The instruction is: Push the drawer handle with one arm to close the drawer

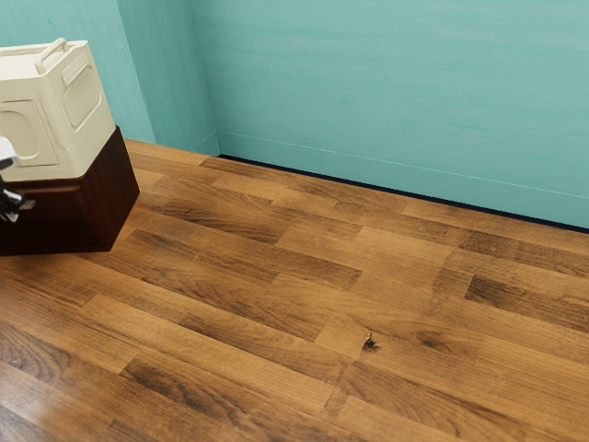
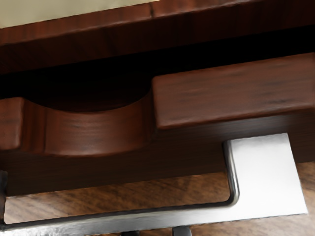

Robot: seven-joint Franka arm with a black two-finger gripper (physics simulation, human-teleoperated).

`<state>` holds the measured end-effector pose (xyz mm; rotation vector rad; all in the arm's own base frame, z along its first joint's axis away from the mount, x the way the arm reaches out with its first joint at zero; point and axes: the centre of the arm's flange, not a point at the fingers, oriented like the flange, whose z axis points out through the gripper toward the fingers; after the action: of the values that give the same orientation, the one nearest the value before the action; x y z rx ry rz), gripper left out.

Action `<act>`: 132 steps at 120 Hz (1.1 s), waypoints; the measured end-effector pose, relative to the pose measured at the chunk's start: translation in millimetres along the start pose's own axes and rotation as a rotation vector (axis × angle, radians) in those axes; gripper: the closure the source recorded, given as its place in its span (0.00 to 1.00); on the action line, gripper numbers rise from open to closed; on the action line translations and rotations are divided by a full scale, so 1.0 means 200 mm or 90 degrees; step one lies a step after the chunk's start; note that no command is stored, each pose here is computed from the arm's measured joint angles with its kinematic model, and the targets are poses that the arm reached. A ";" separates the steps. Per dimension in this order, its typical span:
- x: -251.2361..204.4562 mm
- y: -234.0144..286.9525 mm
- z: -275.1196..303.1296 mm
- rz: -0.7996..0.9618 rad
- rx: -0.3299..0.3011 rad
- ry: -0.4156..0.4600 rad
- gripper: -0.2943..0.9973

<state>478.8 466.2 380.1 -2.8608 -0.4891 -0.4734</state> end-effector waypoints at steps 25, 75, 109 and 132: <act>0.06 -0.04 0.01 0.004 0.015 0.025 0.77; -0.63 0.77 -0.24 0.015 -0.130 -0.025 0.78; -0.01 2.25 -1.21 0.330 -0.271 0.026 0.62; 0.19 2.32 -1.67 0.334 -0.275 -0.018 0.39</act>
<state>584.5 -34.5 637.7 -3.2225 0.4138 -0.4835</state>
